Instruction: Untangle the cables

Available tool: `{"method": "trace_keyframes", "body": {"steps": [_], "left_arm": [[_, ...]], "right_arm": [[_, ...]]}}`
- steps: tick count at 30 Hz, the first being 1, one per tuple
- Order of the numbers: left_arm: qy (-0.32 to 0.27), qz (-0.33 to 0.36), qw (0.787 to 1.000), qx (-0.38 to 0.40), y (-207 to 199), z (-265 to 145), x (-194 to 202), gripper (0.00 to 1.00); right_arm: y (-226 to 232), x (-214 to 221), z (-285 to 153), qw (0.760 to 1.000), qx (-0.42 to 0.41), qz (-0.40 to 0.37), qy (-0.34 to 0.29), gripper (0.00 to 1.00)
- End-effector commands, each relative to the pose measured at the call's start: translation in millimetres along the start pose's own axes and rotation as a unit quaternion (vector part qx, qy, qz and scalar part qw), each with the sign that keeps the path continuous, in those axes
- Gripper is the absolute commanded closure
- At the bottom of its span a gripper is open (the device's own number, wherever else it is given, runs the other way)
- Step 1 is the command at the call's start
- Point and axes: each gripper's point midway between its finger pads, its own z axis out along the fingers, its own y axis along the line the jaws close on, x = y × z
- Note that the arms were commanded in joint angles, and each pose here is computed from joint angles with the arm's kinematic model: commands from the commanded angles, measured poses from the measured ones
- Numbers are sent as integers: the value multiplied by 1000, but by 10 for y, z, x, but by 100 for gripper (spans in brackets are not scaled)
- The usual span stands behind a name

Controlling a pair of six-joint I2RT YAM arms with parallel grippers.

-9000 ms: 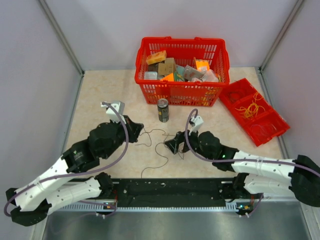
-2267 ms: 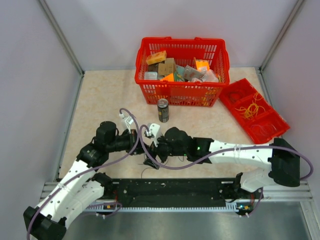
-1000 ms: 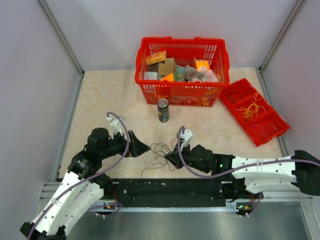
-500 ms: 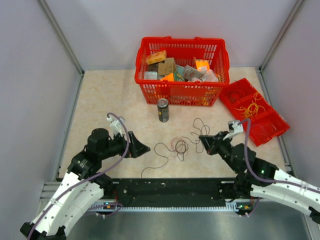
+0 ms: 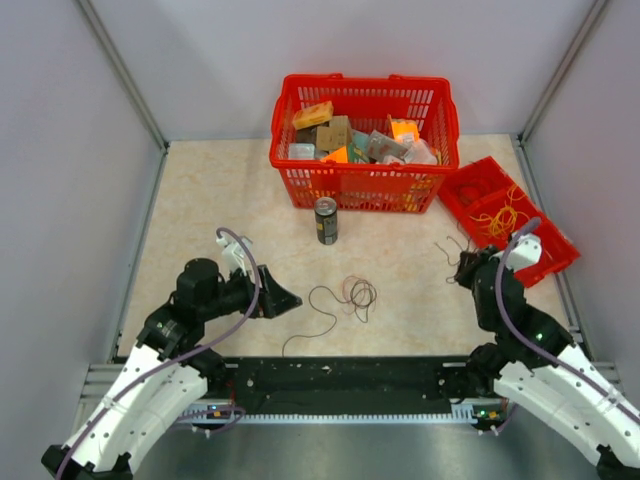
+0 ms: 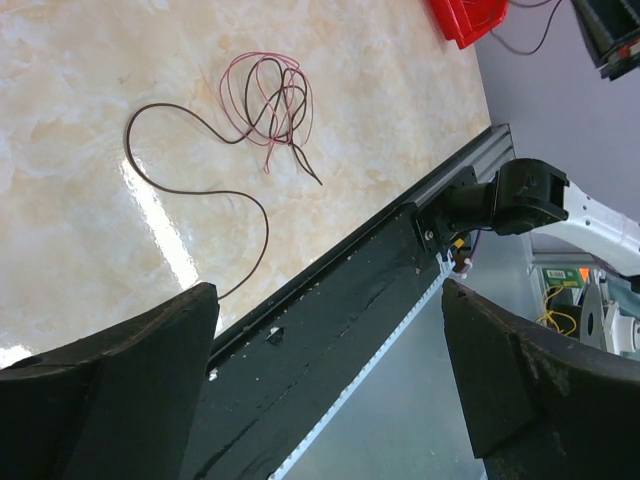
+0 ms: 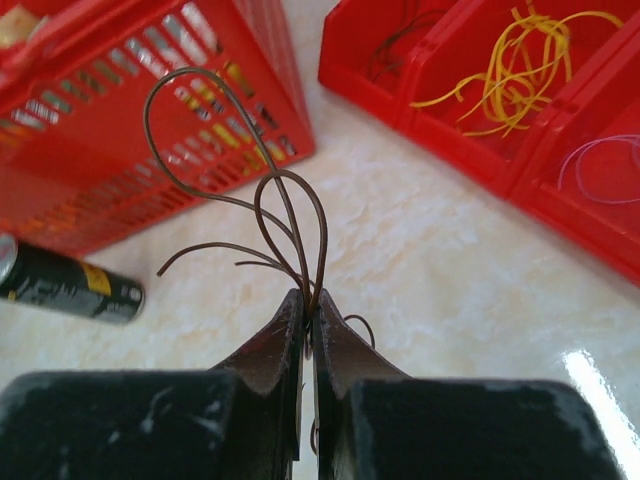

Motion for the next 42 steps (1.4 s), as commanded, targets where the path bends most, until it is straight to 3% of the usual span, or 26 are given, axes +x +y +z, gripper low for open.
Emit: {"method": "trace_keyframes", "body": {"steps": [1,6,13,18,26,33,42], "left_arm": [[-12,8,1000,25,-96,-14,-40,4],[-10,8,1000,26,-73,-18,-1,4],[-15,6,999,29,-80,-19,-7,4],[-13,-2,999,49,-126,36,-15,4],[-2,-2,998,58,-122,157,-47,4],[5,-7,998,62,-97,229,-38,5],[3,-11,998,64,-100,230,-35,5]], "right_arm": [[-7,-297,100,999,35,37,2,100],[-24,-520,433,995,51,80,3,100],[-464,-845,1001,976,155,155,-18,100],[-647,-754,1563,961,175,213,31,100],[-450,-910,2271,954,146,252,70,100],[-482,-707,2705,909,165,367,106,100],[-974,-412,2829,875,285,383,77,100]]}}
